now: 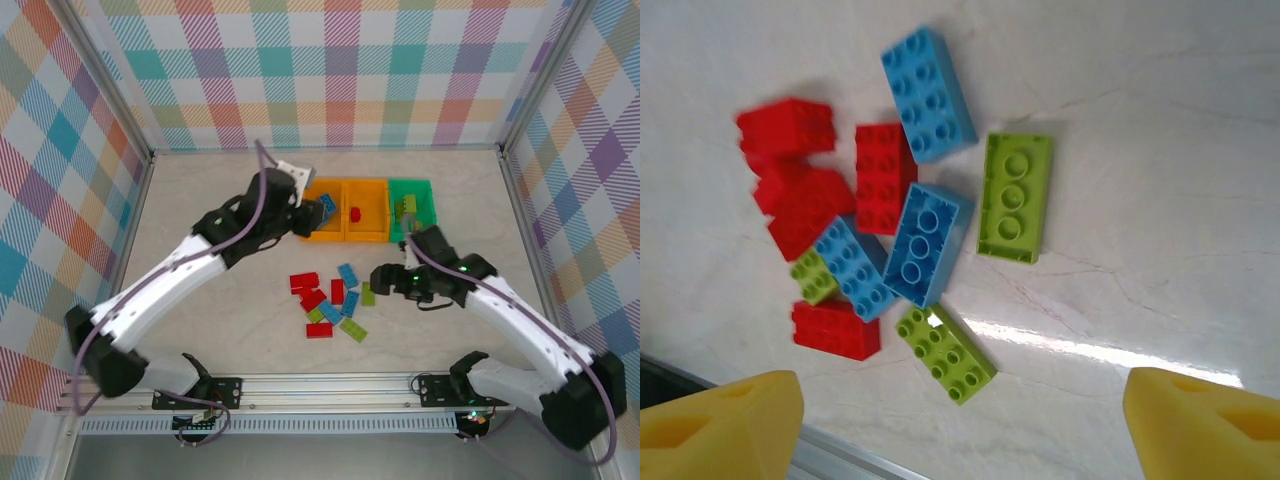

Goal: Sort the legos into containers by color

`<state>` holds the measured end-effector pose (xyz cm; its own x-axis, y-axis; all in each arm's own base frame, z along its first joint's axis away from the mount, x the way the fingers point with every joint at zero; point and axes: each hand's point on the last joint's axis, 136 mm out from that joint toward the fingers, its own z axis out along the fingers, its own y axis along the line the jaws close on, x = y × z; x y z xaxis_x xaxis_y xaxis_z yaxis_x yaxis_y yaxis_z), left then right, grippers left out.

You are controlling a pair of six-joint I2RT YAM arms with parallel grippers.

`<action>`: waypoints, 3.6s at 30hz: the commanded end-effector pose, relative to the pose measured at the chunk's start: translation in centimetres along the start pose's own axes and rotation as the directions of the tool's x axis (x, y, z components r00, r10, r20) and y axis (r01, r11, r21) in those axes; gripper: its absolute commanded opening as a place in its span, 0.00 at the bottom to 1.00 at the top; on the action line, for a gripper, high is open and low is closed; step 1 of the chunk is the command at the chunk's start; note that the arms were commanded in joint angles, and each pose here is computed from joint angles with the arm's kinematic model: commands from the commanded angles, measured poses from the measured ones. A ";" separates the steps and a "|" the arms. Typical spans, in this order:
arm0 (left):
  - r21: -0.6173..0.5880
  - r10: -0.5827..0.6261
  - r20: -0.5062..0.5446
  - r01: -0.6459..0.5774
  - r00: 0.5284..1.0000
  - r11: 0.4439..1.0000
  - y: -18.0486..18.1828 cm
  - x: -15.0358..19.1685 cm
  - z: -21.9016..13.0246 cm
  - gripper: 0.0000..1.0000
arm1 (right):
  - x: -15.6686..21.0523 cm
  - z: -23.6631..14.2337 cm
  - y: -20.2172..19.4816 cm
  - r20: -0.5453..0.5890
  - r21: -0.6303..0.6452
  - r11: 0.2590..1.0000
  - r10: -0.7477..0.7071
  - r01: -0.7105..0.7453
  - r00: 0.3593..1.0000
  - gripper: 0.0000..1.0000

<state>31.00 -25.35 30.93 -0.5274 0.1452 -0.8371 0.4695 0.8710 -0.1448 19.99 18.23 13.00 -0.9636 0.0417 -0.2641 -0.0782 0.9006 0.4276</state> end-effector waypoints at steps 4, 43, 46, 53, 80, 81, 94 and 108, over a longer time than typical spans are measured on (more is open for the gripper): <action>0.085 0.393 0.089 -0.400 0.915 0.912 0.4 5.3 -4.7 0.37 | -0.7 4.5 2.6 -0.017 0.192 0.981 -0.033 0.036 0.999 0.68; 0.228 0.813 0.256 -0.850 0.523 0.475 -0.8 16.9 -7.2 0.99 | -1.7 15.3 4.3 -0.125 0.437 0.898 0.002 0.053 0.992 0.42; 0.232 0.815 0.258 -0.852 0.519 0.469 -0.8 17.1 -7.2 0.99 | -1.9 15.5 4.4 -0.116 0.429 0.902 -0.003 0.053 0.993 0.40; 0.235 0.817 0.259 -0.855 0.514 0.463 -0.8 17.2 -7.2 1.00 | -2.0 16.0 5.1 -0.116 0.392 0.919 -0.003 0.048 0.993 0.44; 0.250 0.815 0.289 -0.861 0.502 0.442 -1.3 17.4 -7.4 1.00 | -11.6 5.8 6.0 0.248 0.229 0.973 -0.031 -0.028 0.968 0.33; 0.248 0.814 0.289 -0.861 0.503 0.444 -1.3 17.3 -7.4 1.00 | -13.0 5.0 5.3 0.279 0.234 0.972 -0.032 -0.036 0.960 0.33; 0.150 0.805 0.253 -0.843 0.537 0.516 0.2 15.8 -6.6 1.00 | -28.2 6.3 -0.7 0.384 0.362 0.930 -0.087 -0.063 0.919 0.40; 0.072 0.606 0.248 -0.639 0.755 0.766 1.6 11.9 -5.1 1.00 | -24.7 -1.0 3.9 0.371 0.156 0.985 -0.125 0.071 0.920 0.61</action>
<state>19.76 -19.65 20.58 0.1718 0.6421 -0.7471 0.7882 0.3654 0.4952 46.65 19.47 17.48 -0.7918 0.1282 -0.5971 0.0278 0.9843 0.1744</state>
